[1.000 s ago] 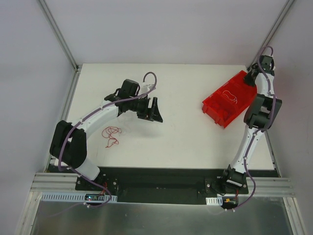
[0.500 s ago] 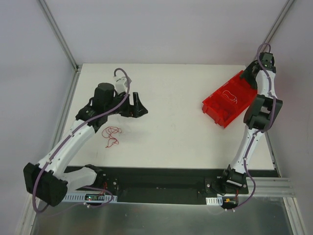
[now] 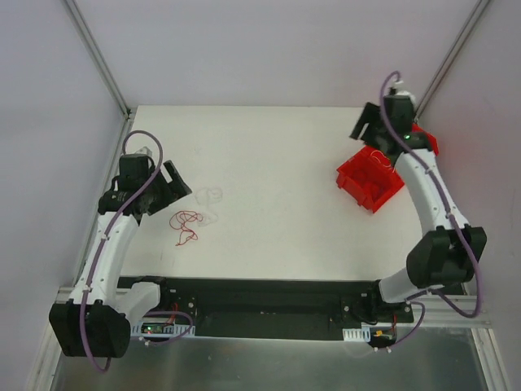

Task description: Untangle the cables

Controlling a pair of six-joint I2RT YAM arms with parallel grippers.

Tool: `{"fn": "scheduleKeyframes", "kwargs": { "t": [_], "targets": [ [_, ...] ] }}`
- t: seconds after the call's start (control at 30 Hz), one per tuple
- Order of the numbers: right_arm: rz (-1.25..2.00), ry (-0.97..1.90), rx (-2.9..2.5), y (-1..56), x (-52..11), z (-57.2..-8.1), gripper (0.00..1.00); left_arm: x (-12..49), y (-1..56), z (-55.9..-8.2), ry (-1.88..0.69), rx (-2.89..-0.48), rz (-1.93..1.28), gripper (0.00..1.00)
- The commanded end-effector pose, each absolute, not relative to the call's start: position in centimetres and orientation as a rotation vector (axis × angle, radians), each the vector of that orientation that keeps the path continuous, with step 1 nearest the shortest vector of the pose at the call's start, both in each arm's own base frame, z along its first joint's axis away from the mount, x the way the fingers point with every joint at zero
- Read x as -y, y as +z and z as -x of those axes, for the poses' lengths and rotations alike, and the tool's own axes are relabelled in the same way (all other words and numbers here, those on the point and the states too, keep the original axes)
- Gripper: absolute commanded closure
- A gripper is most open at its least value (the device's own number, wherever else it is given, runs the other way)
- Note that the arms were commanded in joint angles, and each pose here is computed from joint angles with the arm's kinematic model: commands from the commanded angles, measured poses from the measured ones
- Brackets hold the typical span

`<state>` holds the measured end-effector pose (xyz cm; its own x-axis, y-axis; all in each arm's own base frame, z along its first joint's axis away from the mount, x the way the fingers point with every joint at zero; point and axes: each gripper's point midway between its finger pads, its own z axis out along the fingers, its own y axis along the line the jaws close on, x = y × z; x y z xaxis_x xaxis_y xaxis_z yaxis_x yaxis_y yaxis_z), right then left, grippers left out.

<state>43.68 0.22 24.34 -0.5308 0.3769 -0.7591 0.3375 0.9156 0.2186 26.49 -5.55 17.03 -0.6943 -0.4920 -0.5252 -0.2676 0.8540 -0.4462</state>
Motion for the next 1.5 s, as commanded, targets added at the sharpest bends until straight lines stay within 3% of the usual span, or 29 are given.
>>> {"fn": "scheduleKeyframes", "kwargs": {
  "t": [0.0,0.2,0.43,0.73,0.83,1.1,1.2,1.37,1.47],
  "targets": [
    [-0.087,0.539,-2.116,23.6,-16.8,-41.0,0.27,6.5,15.5,-24.8,-0.582,-2.449,0.649,0.19],
    [0.338,1.079,-2.169,18.6,-36.4,-33.7,0.34,5.0,10.4,-24.1,-0.588,-2.49,0.912,0.25],
    [0.626,1.172,-2.223,12.9,-46.7,-30.5,0.44,4.5,7.5,-26.7,-0.588,-2.521,0.919,0.32],
    [0.77,0.96,-2.304,7.0,-49.1,-30.7,0.45,4.0,4.7,-28.8,-0.546,-2.607,0.994,0.39],
    [0.784,0.929,-2.34,5.3,-49.3,-30.8,0.5,3.9,4.3,-28.6,-0.54,-2.603,1.025,0.42],
    [0.844,0.893,-2.354,3.3,-50.6,-29.4,0.55,4.4,7.5,-27.4,-0.579,-2.503,0.852,0.3],
    [0.849,0.885,-2.356,3.1,-50.6,-29.4,0.66,5.2,9.9,-27.5,-0.654,-2.436,0.745,0.25],
    [0.869,0.927,-2.329,5.0,-49.9,-29.1,1.0,7.9,14.6,-27.7,-0.849,-2.306,0.478,0.21],
    [0.831,1.01,-2.323,7.5,-48.2,-29.2,1.0,9.7,16.9,-27.7,-0.981,-2.234,0.366,0.24]
  ]
}}
